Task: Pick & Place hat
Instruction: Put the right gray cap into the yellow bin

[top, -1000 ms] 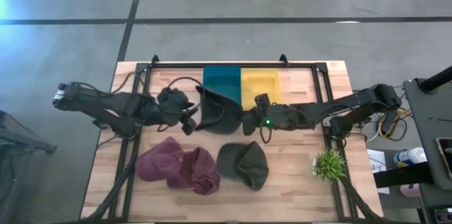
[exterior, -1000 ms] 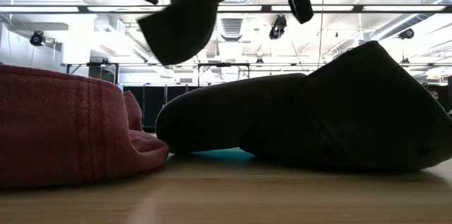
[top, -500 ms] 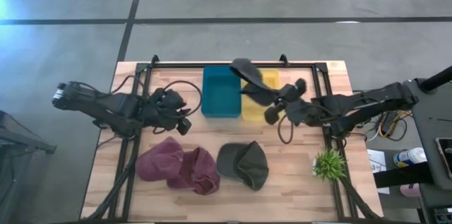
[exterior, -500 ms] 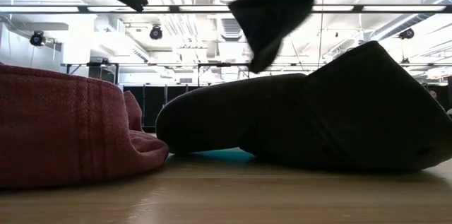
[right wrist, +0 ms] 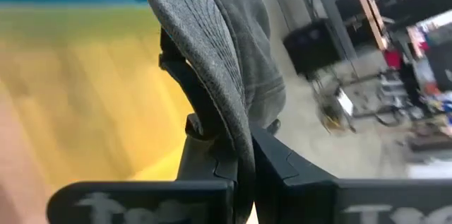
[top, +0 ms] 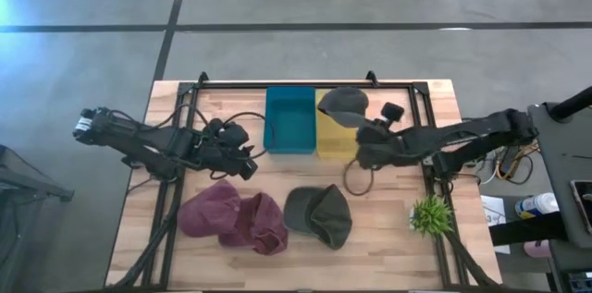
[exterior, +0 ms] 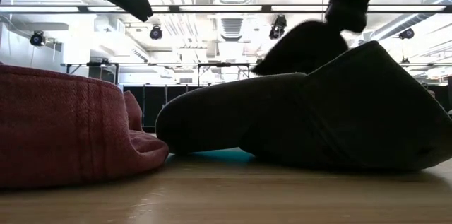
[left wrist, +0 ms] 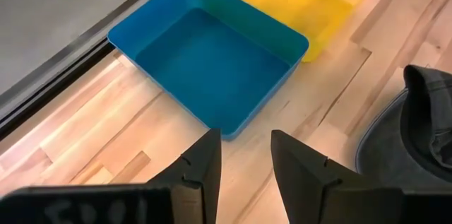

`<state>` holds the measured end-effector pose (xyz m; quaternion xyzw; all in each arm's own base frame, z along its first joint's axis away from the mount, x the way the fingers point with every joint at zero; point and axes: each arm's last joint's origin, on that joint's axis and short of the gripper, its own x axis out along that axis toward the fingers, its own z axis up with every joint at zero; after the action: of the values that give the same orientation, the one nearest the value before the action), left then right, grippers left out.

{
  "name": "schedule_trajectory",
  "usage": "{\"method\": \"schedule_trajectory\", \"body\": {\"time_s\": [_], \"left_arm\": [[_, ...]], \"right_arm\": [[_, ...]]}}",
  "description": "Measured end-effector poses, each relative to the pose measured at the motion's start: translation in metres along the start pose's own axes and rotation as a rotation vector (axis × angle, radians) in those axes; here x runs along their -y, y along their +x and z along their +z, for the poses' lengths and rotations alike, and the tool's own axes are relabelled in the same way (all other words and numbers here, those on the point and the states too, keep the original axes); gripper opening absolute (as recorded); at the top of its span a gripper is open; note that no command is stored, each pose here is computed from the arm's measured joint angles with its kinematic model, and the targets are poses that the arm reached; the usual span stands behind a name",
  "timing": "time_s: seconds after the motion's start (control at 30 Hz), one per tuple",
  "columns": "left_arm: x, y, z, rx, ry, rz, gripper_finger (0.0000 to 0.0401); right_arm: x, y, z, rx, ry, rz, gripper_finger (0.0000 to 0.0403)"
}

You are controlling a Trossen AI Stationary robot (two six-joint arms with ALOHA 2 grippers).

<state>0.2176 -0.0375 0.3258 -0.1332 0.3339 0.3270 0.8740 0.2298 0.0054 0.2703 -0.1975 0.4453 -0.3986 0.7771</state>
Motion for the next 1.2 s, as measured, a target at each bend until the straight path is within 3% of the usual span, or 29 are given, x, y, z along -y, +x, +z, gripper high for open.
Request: {"method": "schedule_trajectory", "body": {"time_s": [0.13,0.33,0.63,0.77,1.1,1.2], "left_arm": [[0.000,0.000,0.000,0.002,-0.028,-0.004,0.0119],[0.000,-0.001,0.000,0.004,-0.042,-0.006,0.0119],[0.000,-0.001,0.000,0.004,-0.043,-0.004,0.0119],[-0.001,-0.001,0.000,0.002,-0.040,-0.002,0.0119],[-0.001,-0.001,0.000,-0.004,-0.003,0.004,0.0119],[-0.001,-0.001,0.000,-0.003,-0.003,0.003,0.0119]], "right_arm": [[-0.014,0.029,0.008,-0.107,-0.072,-0.041,0.0013],[-0.027,0.068,0.017,-0.270,-0.185,-0.013,0.0013],[-0.040,0.092,0.043,-0.300,-0.397,-0.027,0.0013],[-0.044,0.093,0.045,-0.312,-0.447,0.073,0.0019],[-0.045,0.091,0.042,-0.351,-0.405,0.283,0.0133],[-0.044,0.087,0.041,-0.388,-0.400,0.400,0.0166]]}}
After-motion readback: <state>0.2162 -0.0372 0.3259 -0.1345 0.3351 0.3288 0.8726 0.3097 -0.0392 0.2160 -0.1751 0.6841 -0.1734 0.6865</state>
